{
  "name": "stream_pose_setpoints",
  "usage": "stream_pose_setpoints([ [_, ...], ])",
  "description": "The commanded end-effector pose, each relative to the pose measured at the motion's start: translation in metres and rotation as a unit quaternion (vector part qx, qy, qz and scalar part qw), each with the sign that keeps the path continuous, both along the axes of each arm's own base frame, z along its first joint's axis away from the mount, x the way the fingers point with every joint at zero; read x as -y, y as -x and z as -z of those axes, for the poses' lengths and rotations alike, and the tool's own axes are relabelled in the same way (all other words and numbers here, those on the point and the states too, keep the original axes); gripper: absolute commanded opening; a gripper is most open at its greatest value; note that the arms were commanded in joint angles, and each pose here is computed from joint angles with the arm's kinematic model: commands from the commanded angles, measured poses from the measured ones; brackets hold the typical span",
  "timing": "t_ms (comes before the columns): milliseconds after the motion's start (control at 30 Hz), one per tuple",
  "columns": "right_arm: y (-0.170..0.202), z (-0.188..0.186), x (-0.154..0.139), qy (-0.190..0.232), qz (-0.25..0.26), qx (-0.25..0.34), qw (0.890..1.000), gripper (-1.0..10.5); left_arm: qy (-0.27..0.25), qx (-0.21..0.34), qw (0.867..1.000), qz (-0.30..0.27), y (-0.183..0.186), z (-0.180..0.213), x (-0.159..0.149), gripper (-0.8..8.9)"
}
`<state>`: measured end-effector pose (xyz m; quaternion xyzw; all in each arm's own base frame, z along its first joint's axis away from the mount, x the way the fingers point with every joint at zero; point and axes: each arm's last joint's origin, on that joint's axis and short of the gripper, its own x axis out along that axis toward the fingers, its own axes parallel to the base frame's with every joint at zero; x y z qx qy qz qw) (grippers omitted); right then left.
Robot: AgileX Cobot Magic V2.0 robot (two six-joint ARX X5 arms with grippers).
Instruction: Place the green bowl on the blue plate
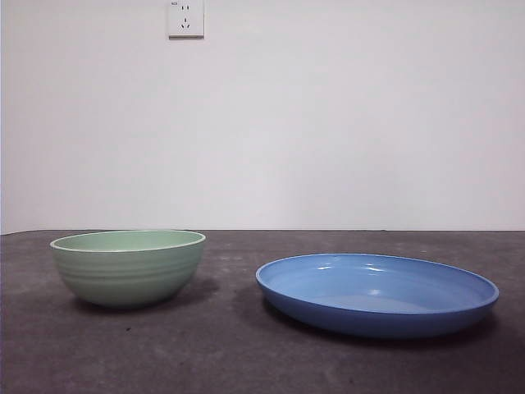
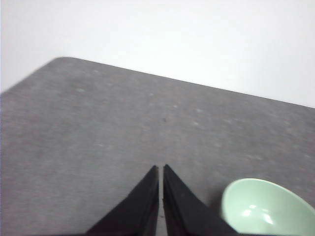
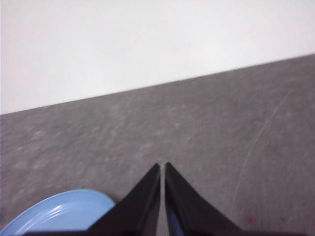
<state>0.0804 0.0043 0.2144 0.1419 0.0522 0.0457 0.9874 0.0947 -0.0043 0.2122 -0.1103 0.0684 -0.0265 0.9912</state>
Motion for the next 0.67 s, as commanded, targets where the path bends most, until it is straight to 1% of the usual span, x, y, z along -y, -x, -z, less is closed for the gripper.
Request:
stream_pose_setpoints([
  [33,0.005,-0.021,0.0,-0.017,-0.01,-0.003,1.0,0.1,0.016,0.002,0.999,0.032,-0.002,-0.021,0.003,0.15],
  [233,0.01,-0.06,-0.003,-0.022,-0.062,-0.005,0.998,0.1,0.026,-0.052,0.994,0.095,-0.01,-0.054,0.008,0.15],
  [367,0.01,-0.082,-0.005,-0.025,-0.087,-0.015,0.996,0.1,0.034,-0.065,0.987,0.144,-0.018,-0.078,0.012,0.15],
  [533,0.004,-0.108,-0.008,-0.029,-0.141,-0.042,0.989,0.1,0.046,-0.081,0.971,0.219,-0.027,-0.106,0.019,0.15],
  [667,-0.004,-0.124,-0.011,-0.032,-0.199,-0.067,0.977,0.1,0.046,-0.106,0.955,0.273,-0.034,-0.121,0.024,0.15],
])
